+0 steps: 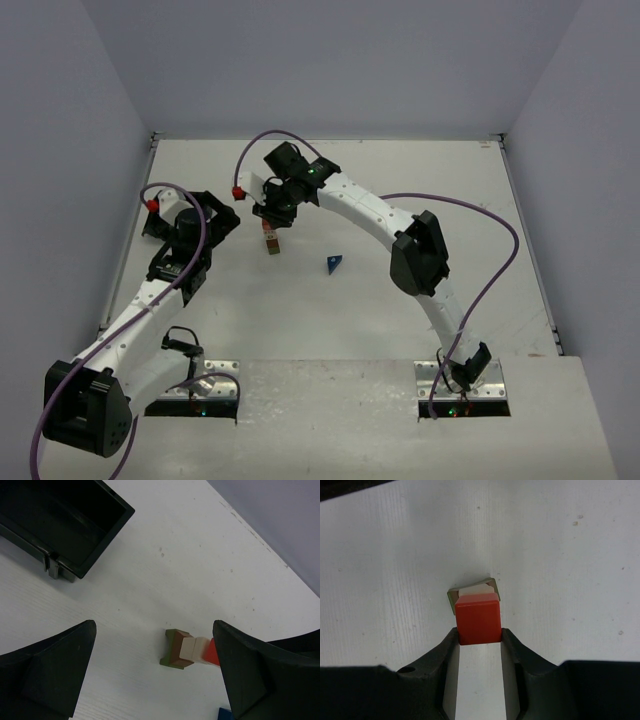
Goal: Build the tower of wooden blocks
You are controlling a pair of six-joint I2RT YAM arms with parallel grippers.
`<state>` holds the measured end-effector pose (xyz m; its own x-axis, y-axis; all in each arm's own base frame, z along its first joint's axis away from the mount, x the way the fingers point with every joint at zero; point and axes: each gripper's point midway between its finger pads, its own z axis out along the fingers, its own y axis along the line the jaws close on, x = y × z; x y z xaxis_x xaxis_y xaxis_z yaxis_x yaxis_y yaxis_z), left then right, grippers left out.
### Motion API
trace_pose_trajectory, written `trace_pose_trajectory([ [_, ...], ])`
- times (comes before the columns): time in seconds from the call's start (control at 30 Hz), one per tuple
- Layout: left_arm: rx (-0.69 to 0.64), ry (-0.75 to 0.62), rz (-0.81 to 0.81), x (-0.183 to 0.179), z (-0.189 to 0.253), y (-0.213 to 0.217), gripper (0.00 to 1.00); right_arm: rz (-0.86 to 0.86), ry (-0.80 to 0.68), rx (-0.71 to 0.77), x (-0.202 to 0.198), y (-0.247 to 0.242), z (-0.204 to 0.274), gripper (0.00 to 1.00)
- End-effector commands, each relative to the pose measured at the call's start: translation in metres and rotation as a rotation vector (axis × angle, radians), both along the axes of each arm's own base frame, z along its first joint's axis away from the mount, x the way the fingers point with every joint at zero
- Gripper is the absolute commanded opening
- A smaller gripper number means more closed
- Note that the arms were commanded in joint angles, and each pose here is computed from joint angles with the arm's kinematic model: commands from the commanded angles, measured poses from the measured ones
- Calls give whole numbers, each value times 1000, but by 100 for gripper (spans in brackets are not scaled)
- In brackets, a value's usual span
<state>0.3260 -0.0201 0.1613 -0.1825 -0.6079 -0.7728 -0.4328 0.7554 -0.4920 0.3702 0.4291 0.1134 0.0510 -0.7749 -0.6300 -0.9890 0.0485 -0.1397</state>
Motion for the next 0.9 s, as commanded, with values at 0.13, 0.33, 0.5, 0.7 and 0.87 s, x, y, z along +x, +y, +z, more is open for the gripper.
trace_pose_trajectory([
  [0.13,-8,-56,-12,9,17,-2,100,17,-69,77,10,17,26,15],
  [0.33,-10,-56,-16,9,17,-2,100,19,-71,82,11,19,25,16],
  [0.5,-8,-56,-13,9,16,-2,100,12,-74,83,13,19,23,17],
  [0.7,-8,-54,-21,9,16,-3,100,16,-74,82,12,19,24,18],
  [0.87,-10,-54,-24,10,16,-4,100,31,-57,82,8,19,23,20],
])
